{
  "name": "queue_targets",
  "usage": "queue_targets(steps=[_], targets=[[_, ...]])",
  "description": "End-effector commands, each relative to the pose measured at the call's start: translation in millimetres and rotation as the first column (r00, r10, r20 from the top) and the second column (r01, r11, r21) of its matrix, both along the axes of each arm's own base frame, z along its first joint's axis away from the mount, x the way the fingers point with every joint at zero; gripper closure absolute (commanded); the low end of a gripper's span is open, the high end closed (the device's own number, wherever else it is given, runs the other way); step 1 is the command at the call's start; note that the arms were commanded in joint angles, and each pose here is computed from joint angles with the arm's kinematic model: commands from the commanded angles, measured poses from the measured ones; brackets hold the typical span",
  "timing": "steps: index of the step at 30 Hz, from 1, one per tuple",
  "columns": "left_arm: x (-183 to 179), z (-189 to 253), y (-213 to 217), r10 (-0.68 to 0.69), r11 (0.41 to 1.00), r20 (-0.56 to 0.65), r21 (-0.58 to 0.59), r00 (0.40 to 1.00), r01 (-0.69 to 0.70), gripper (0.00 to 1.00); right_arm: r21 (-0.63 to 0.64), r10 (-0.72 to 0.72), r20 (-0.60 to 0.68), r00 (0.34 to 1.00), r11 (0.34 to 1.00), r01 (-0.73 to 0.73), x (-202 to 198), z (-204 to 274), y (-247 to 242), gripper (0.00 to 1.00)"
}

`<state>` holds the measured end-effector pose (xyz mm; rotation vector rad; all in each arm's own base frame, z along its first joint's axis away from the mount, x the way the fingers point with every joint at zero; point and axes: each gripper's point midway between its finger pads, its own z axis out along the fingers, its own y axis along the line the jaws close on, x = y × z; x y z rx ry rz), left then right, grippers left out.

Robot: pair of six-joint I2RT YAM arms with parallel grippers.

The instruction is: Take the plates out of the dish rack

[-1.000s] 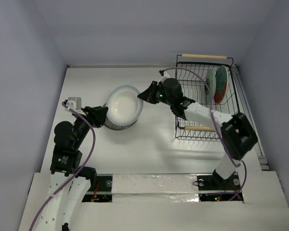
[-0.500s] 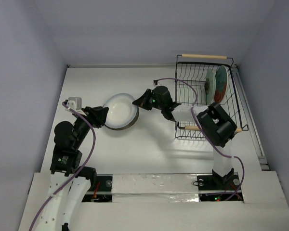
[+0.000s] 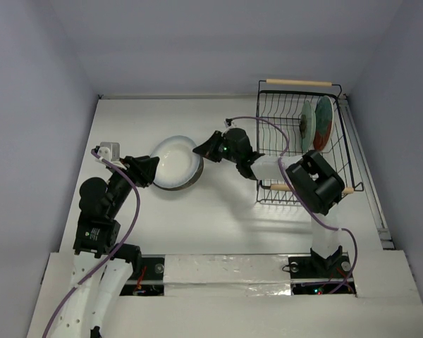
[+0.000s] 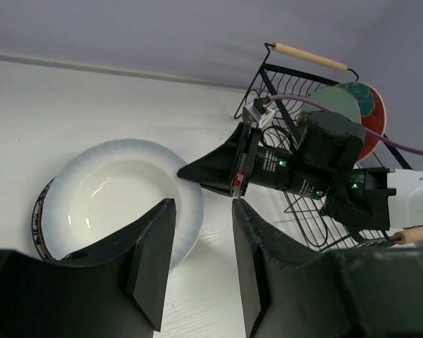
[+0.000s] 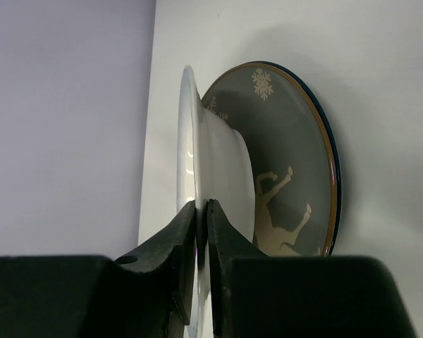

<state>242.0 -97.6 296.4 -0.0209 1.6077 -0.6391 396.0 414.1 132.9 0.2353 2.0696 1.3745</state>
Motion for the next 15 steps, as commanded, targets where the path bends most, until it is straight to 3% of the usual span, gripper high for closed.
queue_targets(steps=[1,3,10,15], targets=[[-2.5,26.9,0.2,-0.004,1.0,0.079,-0.01,0.997,0.005,0.65,0.117,0.009,0.116,0.993,0.993,-0.023,3.1,44.7,13.1,0.85],[-1.9,25.8,0.3,-0.002,1.0,0.076,-0.011,0.997,0.003,0.65,0.111,0.021,0.108,0.994,0.993,-0.033,-1.0,40.2,17.0,0.84],[-1.8,25.8,-0.2,-0.005,1.0,0.076,-0.011,0.997,0.006,0.65,0.012,0.008,0.073,0.997,1.0,-0.008,-1.0,14.4,9.2,0.51],[-1.4,25.1,-0.3,-0.005,1.0,0.074,-0.012,0.997,0.006,0.65,-0.08,-0.017,0.065,0.998,0.997,0.022,-0.1,1.8,-1.6,0.41]])
